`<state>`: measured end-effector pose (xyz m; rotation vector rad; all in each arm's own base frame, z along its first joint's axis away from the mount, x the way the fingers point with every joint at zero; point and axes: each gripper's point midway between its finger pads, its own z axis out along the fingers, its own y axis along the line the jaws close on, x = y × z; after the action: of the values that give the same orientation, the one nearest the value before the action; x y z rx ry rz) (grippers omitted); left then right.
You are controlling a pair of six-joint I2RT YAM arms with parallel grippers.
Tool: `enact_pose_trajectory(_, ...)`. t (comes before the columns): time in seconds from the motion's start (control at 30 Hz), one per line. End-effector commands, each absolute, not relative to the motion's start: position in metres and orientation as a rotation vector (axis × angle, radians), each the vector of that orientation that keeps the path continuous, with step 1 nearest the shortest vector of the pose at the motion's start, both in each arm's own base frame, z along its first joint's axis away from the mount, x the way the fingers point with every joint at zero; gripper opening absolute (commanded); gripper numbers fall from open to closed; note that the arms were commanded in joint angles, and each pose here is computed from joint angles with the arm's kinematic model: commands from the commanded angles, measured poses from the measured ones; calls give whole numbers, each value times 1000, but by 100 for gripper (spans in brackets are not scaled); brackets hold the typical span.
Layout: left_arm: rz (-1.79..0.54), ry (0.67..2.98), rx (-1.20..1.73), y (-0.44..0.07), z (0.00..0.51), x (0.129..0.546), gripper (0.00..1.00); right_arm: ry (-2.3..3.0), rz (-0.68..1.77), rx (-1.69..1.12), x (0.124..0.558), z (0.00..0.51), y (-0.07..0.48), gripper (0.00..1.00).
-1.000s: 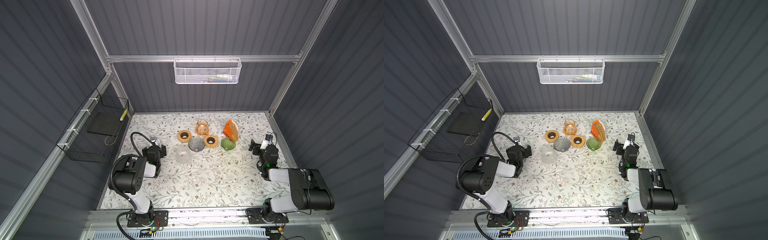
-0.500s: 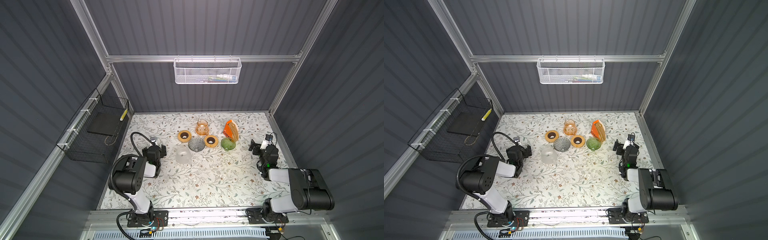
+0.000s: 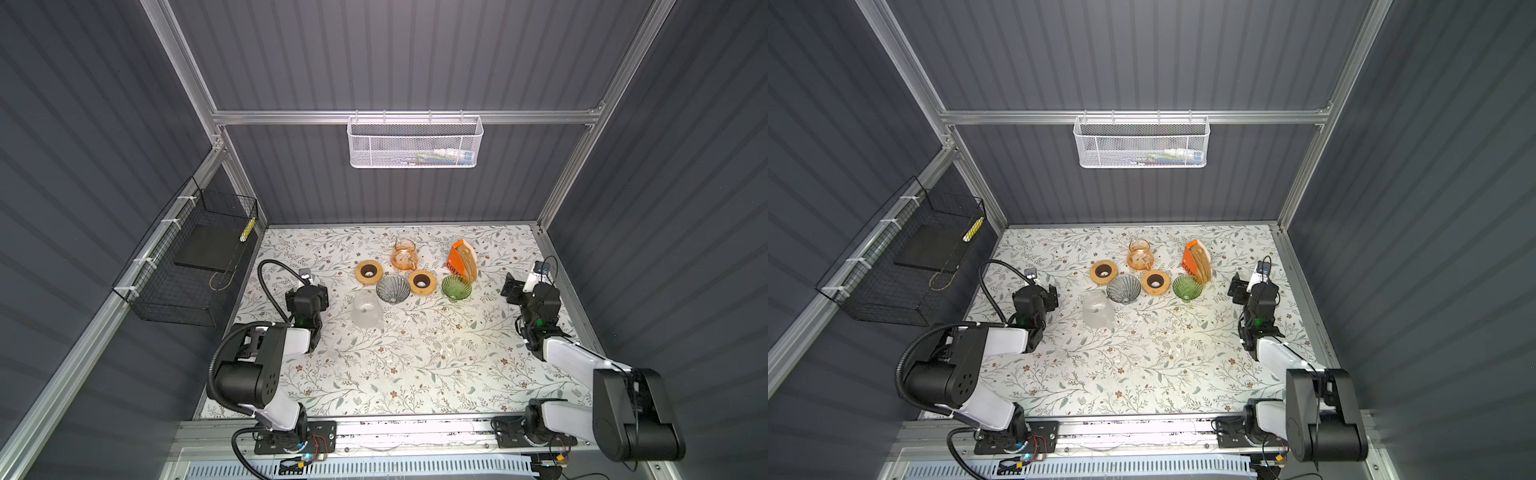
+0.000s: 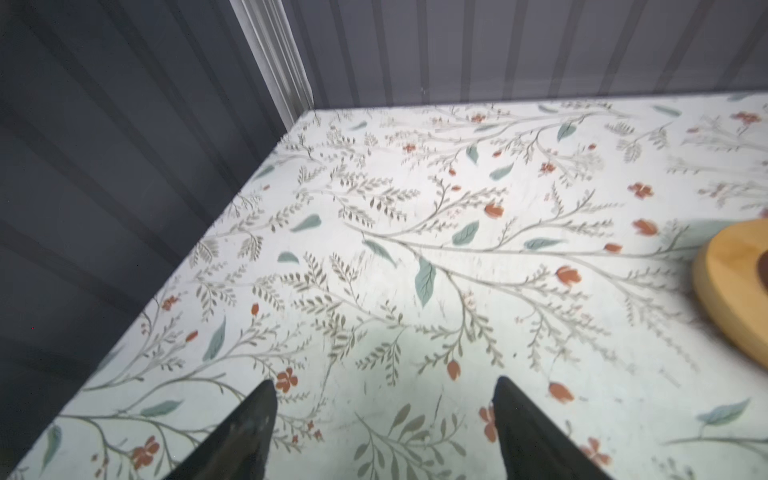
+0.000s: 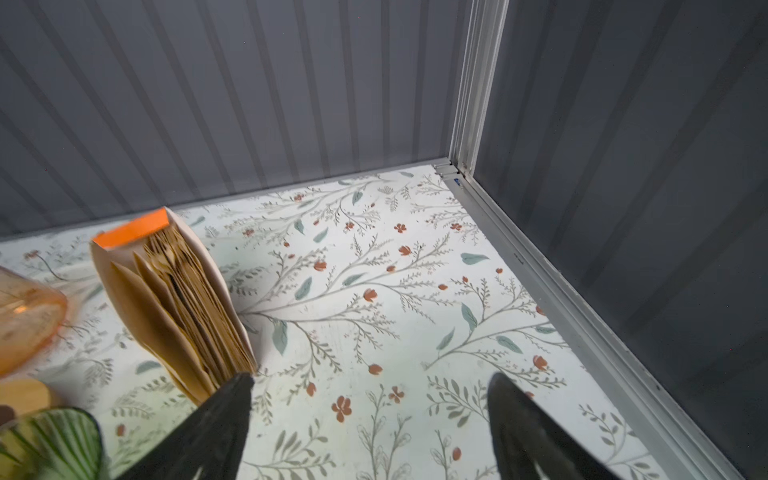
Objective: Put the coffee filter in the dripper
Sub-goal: 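Raise both arms from rest and reach toward the items on the table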
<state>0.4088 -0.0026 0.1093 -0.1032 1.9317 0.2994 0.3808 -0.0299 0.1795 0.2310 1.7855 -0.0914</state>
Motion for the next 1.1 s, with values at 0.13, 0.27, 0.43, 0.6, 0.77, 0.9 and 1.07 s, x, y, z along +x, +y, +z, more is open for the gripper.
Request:
enact_pose_trajectory(0.13,176,2009,-72,-52,170,415,73,1879,-42,149,368,219,18,81)
enact_pose_trajectory(0.27,5,2068,-97,-77,191,411,69,1920,66,27,373,231,70,79)
enact_pose_trajectory(0.43,-139,2122,-100,-93,208,402,68,2018,177,-95,390,219,130,75)
enact_pose_trajectory(0.6,-250,2165,-113,-105,215,392,68,2105,273,-180,415,201,183,72)
enact_pose_trajectory(0.77,-356,2193,-145,-116,214,387,70,2178,284,-259,442,176,227,68)
enact_pose_trajectory(0.9,-432,2237,-130,-128,207,386,71,2218,305,-283,462,156,252,64)
enact_pose_trajectory(1.07,-452,2245,-119,-131,207,384,71,2264,342,-290,479,131,271,60)
